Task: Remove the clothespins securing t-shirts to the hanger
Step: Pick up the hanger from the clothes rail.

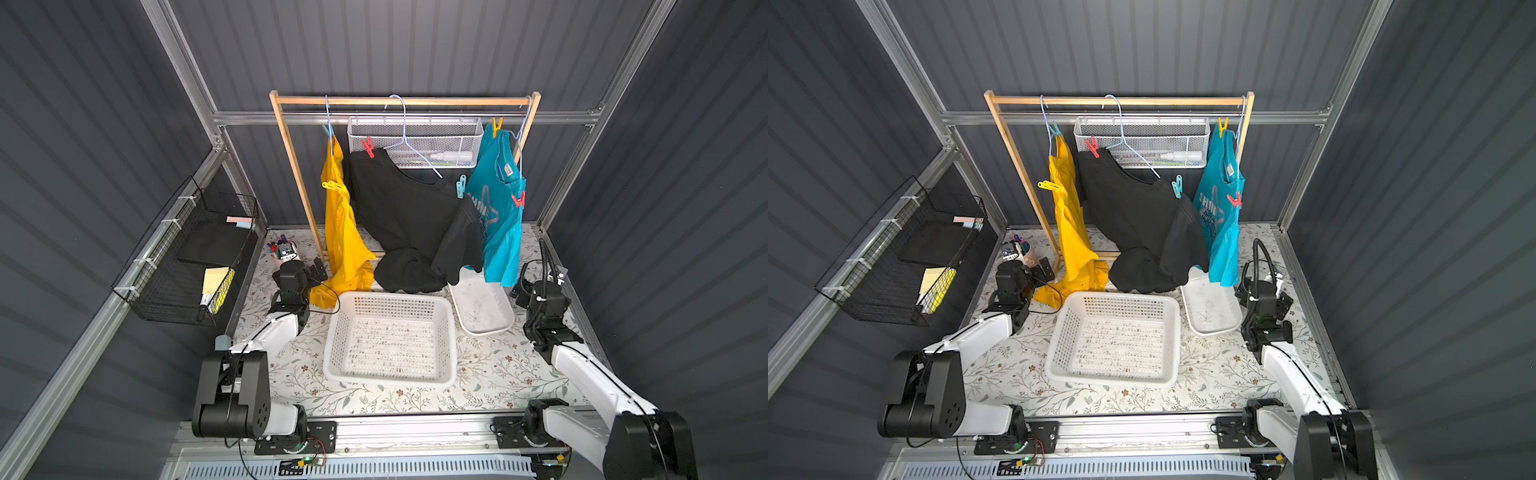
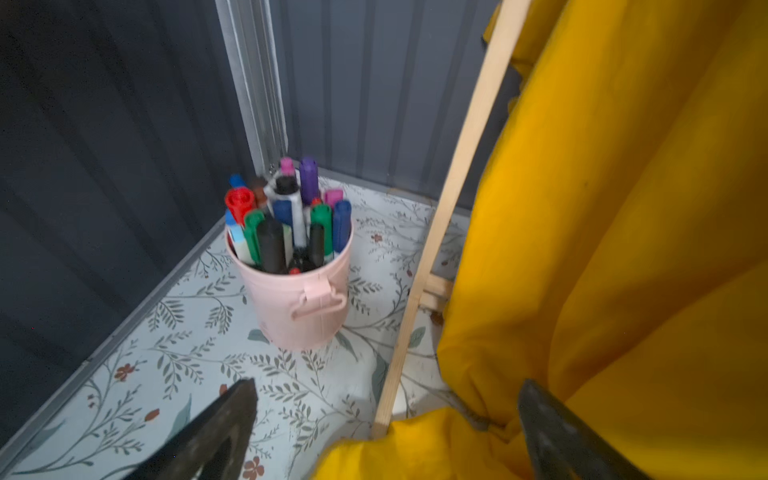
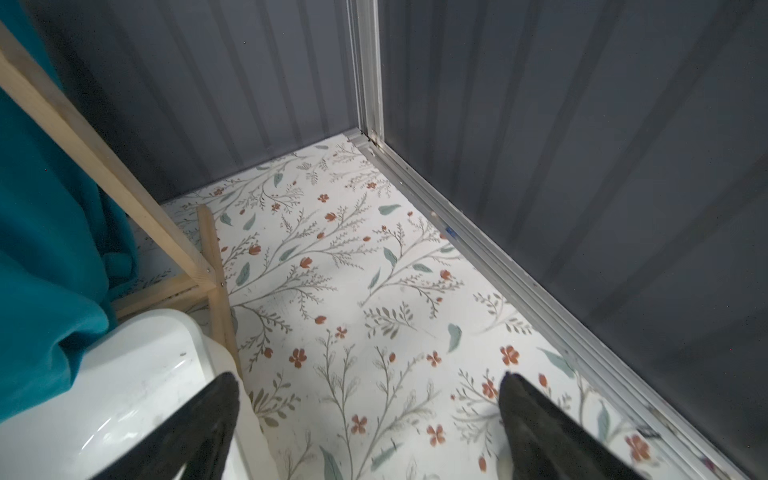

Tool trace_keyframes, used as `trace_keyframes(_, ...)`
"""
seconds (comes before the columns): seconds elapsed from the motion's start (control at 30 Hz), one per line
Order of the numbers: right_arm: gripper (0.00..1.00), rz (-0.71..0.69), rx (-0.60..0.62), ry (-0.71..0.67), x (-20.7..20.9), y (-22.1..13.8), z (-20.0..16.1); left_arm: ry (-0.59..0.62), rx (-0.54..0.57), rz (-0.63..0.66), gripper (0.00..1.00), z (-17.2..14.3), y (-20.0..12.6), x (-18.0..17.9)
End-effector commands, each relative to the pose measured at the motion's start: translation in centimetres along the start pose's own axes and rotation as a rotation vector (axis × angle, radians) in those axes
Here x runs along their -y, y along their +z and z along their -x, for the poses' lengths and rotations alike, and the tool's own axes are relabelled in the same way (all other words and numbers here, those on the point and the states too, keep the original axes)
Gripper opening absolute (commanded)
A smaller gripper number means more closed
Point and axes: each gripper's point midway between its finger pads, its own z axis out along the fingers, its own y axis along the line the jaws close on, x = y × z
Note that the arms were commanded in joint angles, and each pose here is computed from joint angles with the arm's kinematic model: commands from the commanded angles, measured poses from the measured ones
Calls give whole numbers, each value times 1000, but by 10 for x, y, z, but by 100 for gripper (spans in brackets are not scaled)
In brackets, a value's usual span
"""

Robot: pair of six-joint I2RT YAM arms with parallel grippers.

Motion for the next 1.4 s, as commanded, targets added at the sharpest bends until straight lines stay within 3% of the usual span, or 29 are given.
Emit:
trace_keyframes(0.0,99,-83,-119,15,19,-15,-13,-37,-67,62,100,9,-9,-9)
trace_keyframes(0.23,99,-19,-248,-14,15,-39,-16,-7,-112,26,100,36,-13,5)
trace_keyframes(0.3,99,64,-292,-21,1,-46,-16,-12,-91,-13,100,42,-18,11)
trace_keyframes(0.4,99,78,-341,-1,1,-57,-17,-21,-48,-97,100,49,-30,22)
trace_keyframes(0.53,99,95,-299,7,0,-66,1,18,-53,-167,100,67,-32,39)
trace_keyframes(0.73,99,128,-244,-1,0,-86,32,60,-131,-265,100,62,-45,55)
trace_keyframes(1.03,99,258,-193,22,-7,-123,53,60,-74,-364,100,87,-80,68)
trace_keyframes(1.37,99,521,-180,-29,-35,-160,49,11,-10,-502,100,124,-115,91)
